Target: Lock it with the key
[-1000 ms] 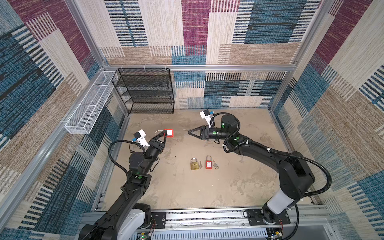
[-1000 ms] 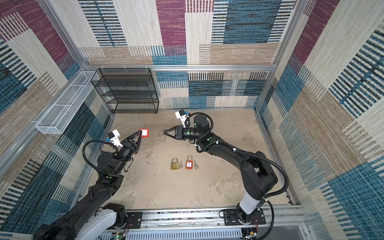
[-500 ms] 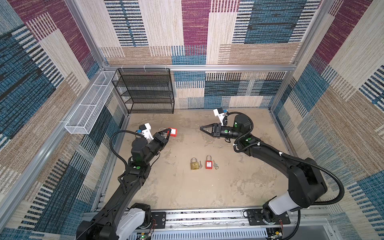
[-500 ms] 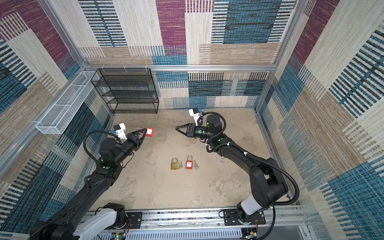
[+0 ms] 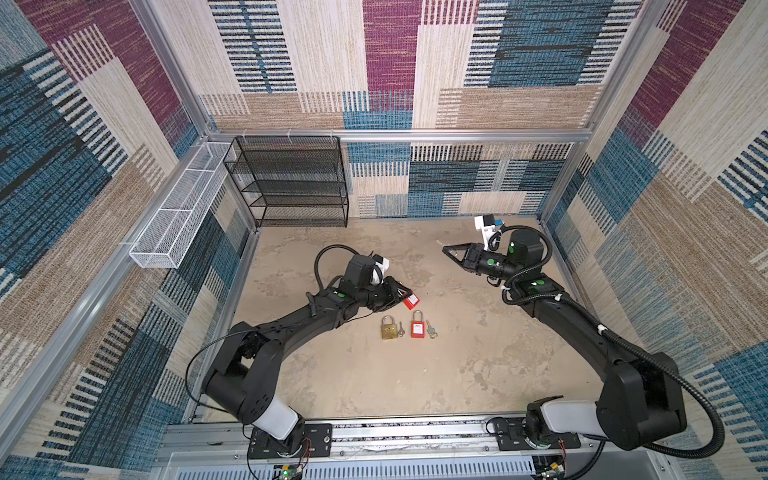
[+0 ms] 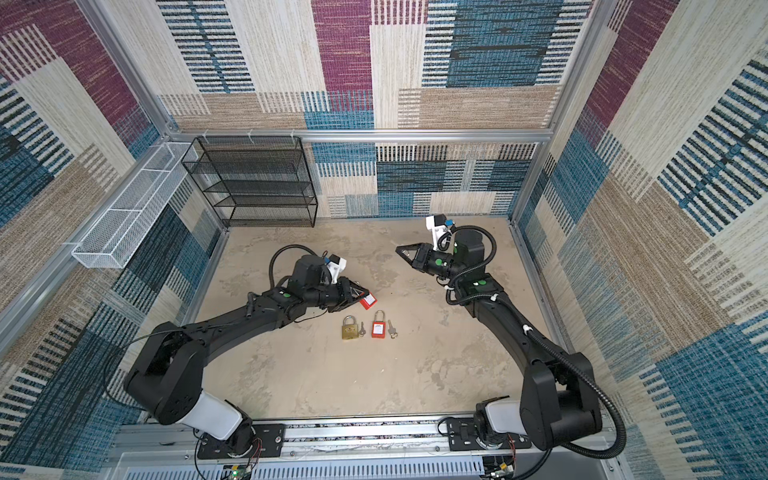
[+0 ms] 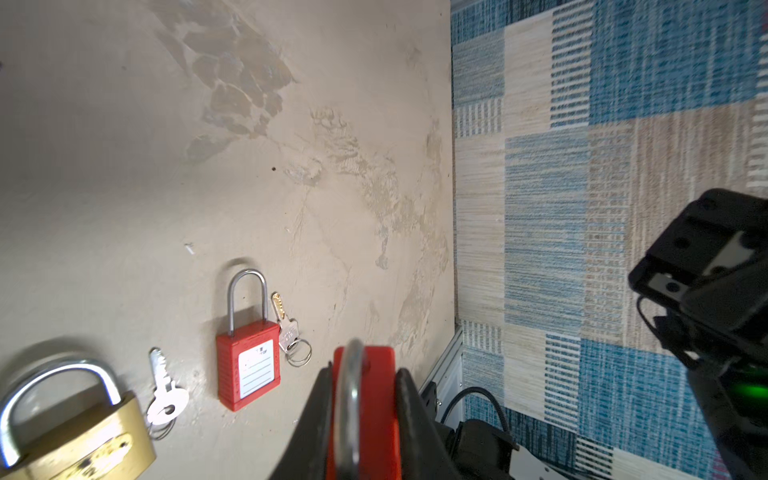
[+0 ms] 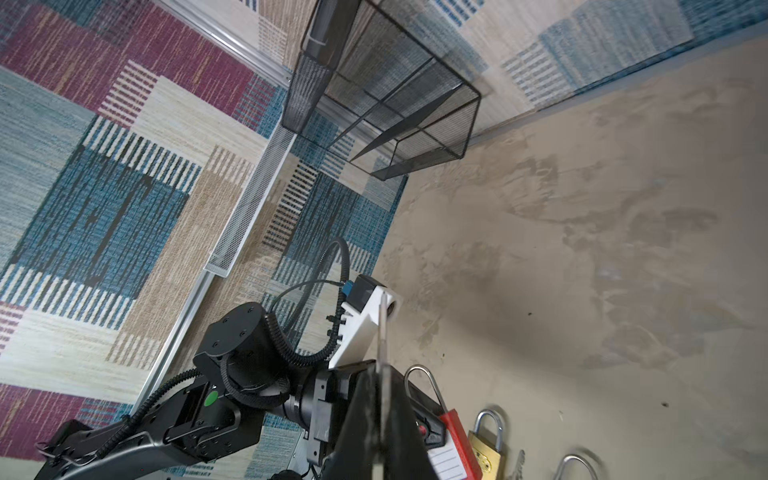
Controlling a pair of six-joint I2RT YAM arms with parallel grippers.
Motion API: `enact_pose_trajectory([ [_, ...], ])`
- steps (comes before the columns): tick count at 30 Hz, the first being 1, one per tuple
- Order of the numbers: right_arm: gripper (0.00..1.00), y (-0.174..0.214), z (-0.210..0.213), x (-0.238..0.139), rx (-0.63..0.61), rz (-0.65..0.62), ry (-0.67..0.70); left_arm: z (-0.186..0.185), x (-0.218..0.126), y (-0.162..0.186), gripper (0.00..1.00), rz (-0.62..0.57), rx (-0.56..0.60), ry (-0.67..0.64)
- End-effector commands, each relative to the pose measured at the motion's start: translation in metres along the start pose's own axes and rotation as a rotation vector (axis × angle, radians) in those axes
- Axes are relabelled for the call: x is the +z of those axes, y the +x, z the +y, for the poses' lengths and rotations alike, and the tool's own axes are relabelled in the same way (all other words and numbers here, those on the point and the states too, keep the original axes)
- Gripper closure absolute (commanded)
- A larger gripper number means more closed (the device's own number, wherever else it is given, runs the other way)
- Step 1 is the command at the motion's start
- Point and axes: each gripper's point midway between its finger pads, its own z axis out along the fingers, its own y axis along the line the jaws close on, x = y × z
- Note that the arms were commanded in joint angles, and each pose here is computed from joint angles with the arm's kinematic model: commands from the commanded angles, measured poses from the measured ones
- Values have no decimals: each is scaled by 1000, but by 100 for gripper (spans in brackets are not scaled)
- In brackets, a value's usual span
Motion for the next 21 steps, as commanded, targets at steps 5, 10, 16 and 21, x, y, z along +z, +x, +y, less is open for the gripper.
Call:
enact_pose_trajectory([
  [5, 100, -10, -34, -41, 27, -77, 98, -5, 60, 38, 100, 161, 95, -43],
  [10, 100, -14, -40, -56, 32, -94, 117, -8, 97, 58, 100, 241, 154, -96],
  [16, 100, -18, -40, -66, 19, -107, 134, -4, 125, 65, 100, 285, 161, -116],
  [21, 100, -17, -43, -68, 25, -109, 135, 5, 132, 68, 100, 322, 169, -156],
])
